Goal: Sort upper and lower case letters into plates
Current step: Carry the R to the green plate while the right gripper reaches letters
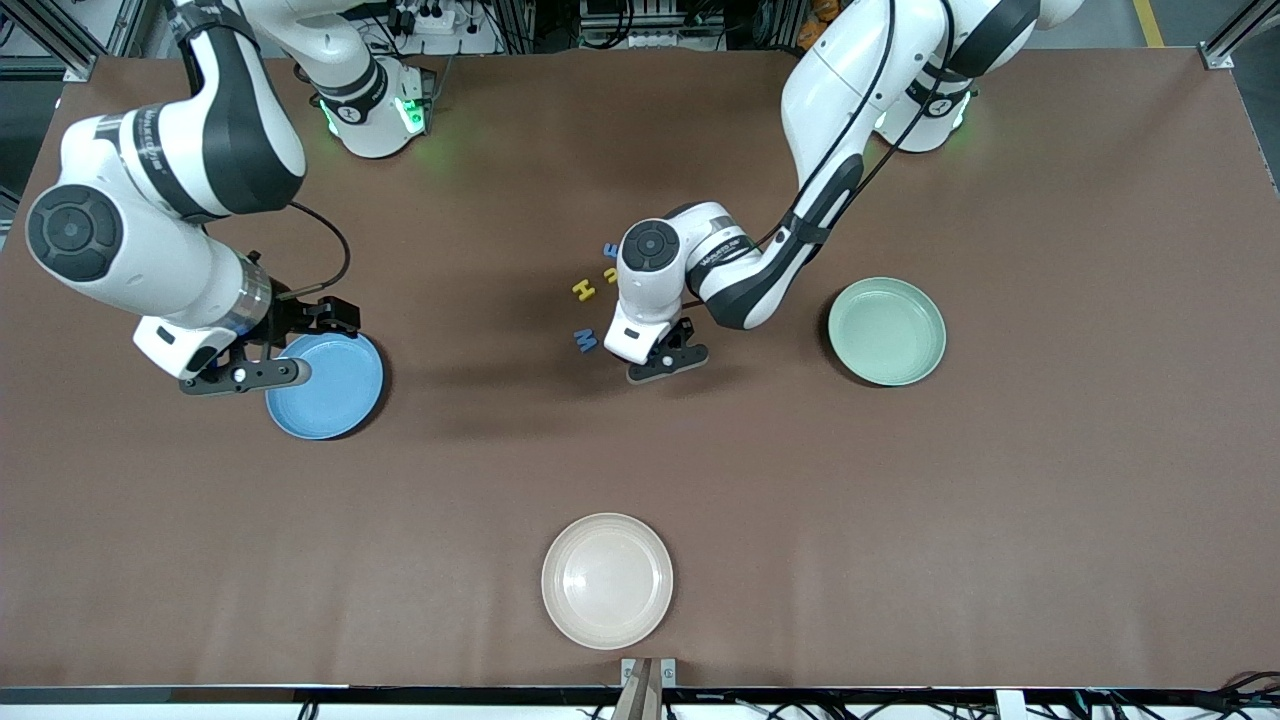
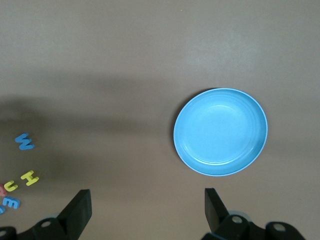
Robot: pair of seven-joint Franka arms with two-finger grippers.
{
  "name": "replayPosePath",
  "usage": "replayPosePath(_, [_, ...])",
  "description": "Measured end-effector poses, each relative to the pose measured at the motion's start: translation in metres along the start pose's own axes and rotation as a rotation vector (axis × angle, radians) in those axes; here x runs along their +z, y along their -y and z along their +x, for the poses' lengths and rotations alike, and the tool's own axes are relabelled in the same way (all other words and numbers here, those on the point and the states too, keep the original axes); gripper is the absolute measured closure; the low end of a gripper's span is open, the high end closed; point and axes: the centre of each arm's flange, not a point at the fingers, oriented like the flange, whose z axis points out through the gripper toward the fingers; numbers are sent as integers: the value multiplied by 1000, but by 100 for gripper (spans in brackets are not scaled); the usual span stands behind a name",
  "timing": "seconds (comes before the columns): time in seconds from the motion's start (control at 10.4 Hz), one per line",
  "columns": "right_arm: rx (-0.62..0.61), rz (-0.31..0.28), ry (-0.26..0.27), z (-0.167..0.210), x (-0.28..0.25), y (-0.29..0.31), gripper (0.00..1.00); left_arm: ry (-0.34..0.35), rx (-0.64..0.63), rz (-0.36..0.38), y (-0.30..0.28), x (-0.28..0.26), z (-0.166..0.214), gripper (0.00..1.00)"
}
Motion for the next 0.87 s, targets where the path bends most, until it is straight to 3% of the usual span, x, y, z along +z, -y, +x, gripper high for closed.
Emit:
replayPosePath(0.29, [-25, -3, -11, -1, 17, 15, 0, 2, 6, 21, 6, -1, 9, 62])
replayPosePath(0.58, [-47, -7, -12, -3, 23, 31, 0, 8, 89, 90, 34, -34, 63, 62])
replayPosePath(0.87, [-88, -10, -25, -5, 24, 54, 0, 74, 242, 178, 76, -92, 110, 62])
